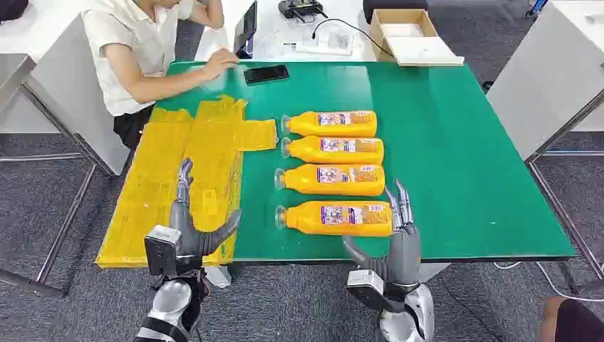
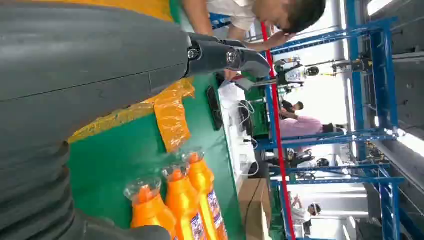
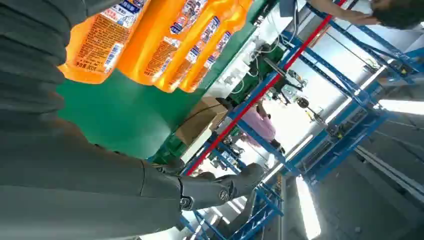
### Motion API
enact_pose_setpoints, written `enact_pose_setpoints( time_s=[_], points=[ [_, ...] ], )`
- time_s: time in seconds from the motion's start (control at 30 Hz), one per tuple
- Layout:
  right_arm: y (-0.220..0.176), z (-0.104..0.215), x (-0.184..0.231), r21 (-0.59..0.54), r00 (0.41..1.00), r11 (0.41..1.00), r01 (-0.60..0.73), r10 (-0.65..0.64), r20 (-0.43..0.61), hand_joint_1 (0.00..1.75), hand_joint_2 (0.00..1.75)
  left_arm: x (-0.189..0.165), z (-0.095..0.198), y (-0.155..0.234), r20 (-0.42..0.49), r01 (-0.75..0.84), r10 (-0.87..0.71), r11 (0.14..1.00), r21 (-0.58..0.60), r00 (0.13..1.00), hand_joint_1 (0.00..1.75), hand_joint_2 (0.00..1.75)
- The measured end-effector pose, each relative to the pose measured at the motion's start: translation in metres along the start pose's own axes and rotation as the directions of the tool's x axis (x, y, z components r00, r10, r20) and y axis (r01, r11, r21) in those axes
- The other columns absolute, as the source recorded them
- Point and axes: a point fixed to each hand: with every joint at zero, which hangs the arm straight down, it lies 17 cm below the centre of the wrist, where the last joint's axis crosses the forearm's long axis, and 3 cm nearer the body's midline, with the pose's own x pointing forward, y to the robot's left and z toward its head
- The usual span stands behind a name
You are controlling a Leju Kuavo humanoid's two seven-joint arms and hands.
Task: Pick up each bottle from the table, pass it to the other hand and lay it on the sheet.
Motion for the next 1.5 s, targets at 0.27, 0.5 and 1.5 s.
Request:
enact_pose_setpoints(
  time_s=[0.27, 0.5, 1.5],
  points=[
    [0.013, 0.007, -0.023, 0.122, 0.994, 0.989, -0.084, 0.092, -0.059, 0.0, 1.75, -0.002, 0.001, 0.0, -0.006, 0.001, -0.001, 1.0, -0.002, 1.0, 0.0, 1.75],
    [0.012, 0.01, -0.032, 0.146, 0.991, 0.983, -0.11, 0.12, -0.062, 0.0, 1.75, -0.002, 0.002, 0.0, -0.007, 0.001, -0.001, 1.0, -0.002, 1.0, 0.0, 1.75],
    [0.048, -0.048, -0.102, 0.542, 0.901, 0.745, -0.388, 0.431, 0.052, 0.0, 1.75, -0.003, -0.001, -0.018, -0.01, -0.024, 0.023, 0.995, -0.099, 1.0, 0.0, 1.75]
  ],
)
